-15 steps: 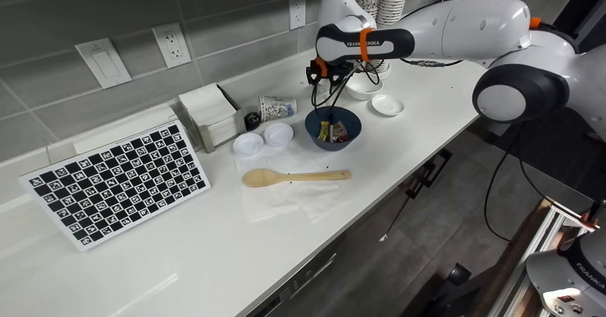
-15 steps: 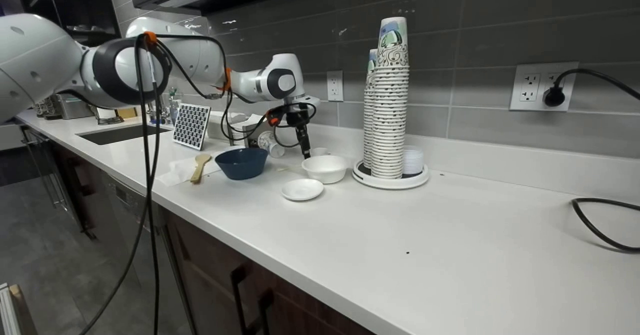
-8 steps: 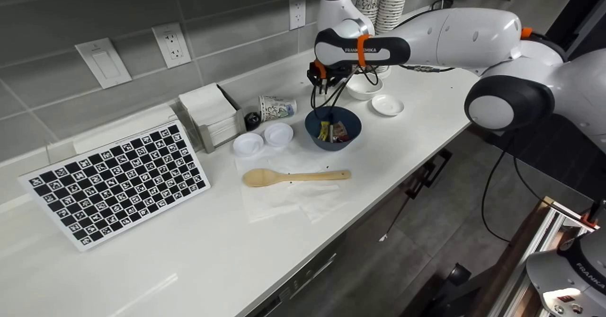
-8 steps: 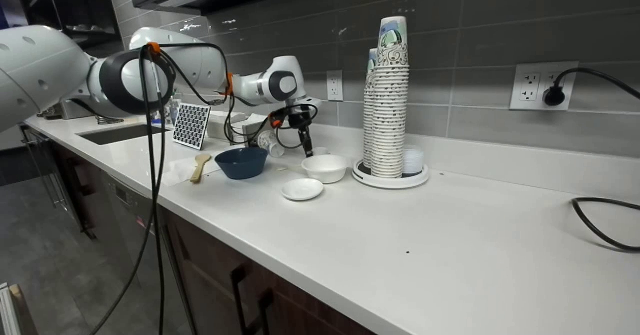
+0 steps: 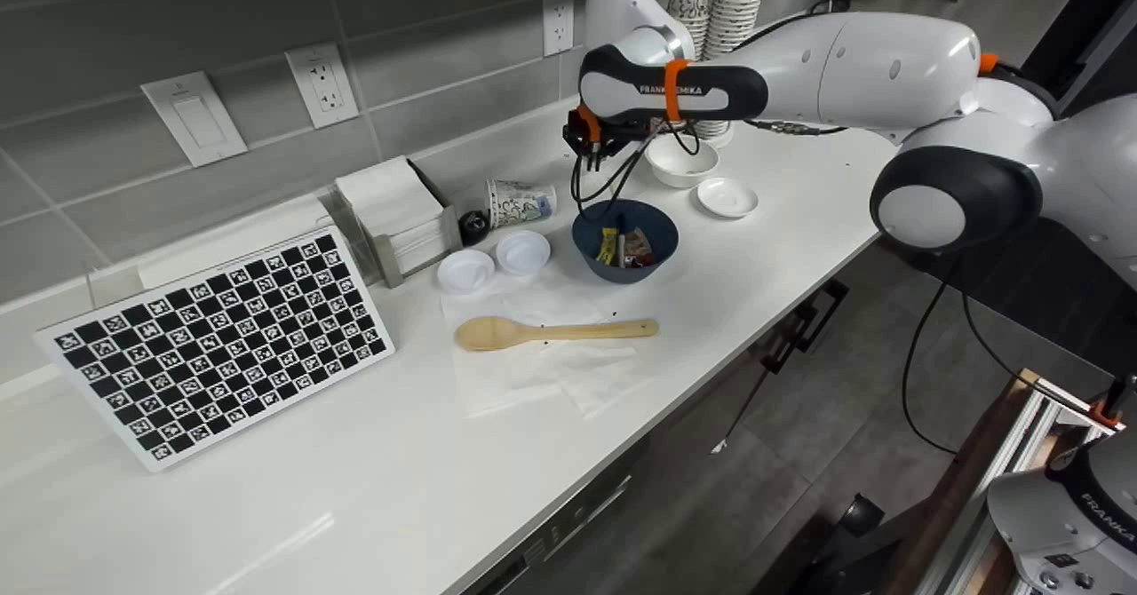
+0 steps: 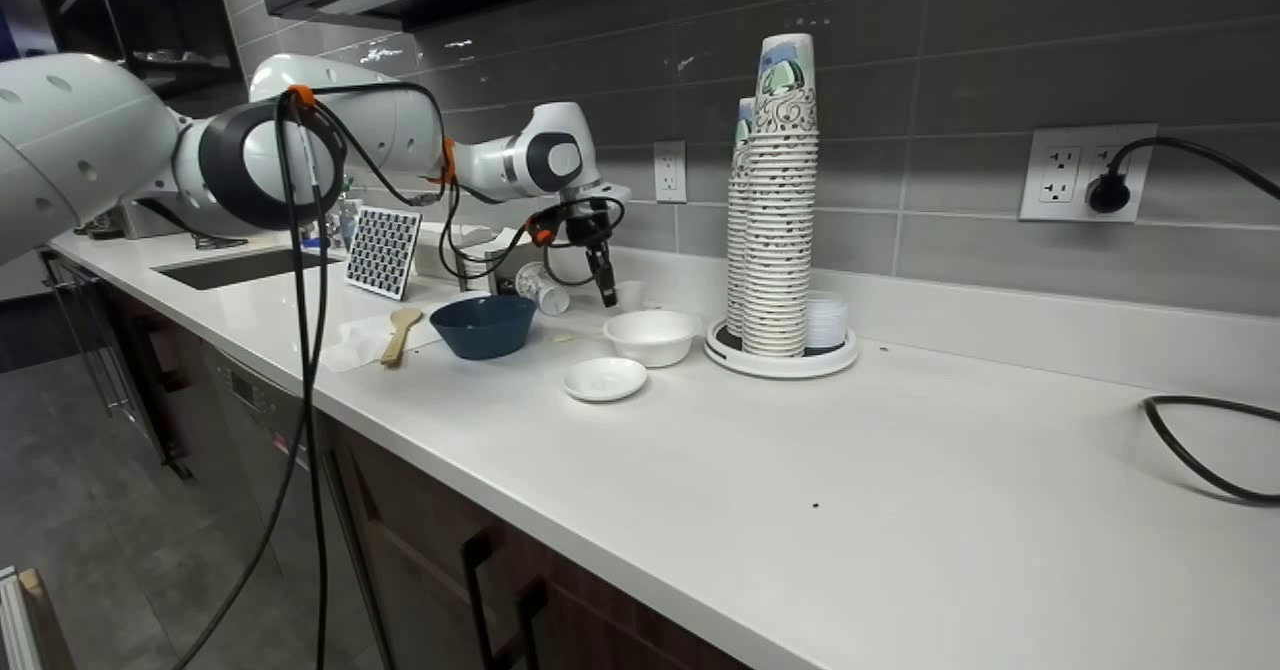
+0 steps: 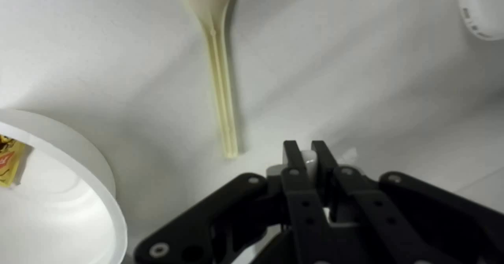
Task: Put the sachet in the bowl and put the white item on the white object
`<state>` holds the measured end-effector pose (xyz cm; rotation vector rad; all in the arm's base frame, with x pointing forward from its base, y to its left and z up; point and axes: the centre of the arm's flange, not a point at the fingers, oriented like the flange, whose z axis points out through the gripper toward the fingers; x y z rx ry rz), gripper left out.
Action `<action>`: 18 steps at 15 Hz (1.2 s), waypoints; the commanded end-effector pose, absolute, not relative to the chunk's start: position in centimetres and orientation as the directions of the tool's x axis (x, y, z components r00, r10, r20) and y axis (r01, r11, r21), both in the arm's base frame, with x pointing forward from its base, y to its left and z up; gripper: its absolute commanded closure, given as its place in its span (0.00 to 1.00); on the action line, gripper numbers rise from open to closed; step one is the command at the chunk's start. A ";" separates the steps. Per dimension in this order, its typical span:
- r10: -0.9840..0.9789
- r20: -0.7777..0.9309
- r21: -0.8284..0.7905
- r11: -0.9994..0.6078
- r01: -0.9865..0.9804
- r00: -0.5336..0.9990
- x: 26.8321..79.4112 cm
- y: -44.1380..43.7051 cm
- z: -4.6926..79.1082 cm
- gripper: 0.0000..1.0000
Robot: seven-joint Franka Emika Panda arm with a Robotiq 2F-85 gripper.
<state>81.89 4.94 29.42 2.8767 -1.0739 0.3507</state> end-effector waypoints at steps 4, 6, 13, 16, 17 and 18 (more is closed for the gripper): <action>-0.581 0.173 -0.259 -0.806 -0.532 0.795 75.7 5.9 38.5 0.97; -0.531 0.134 -0.315 -0.823 -0.472 0.837 74.6 6.3 40.1 0.97; -0.477 -0.043 -0.277 -0.838 -0.469 0.878 70.5 7.1 42.0 0.97; -0.505 -0.022 -0.322 -0.813 -0.484 0.863 68.6 6.8 41.8 0.97; -0.491 -0.016 -0.273 -0.836 -0.476 0.871 75.6 7.6 42.4 0.89; -0.498 -0.013 -0.282 -0.830 -0.481 0.867 75.2 7.6 42.5 0.89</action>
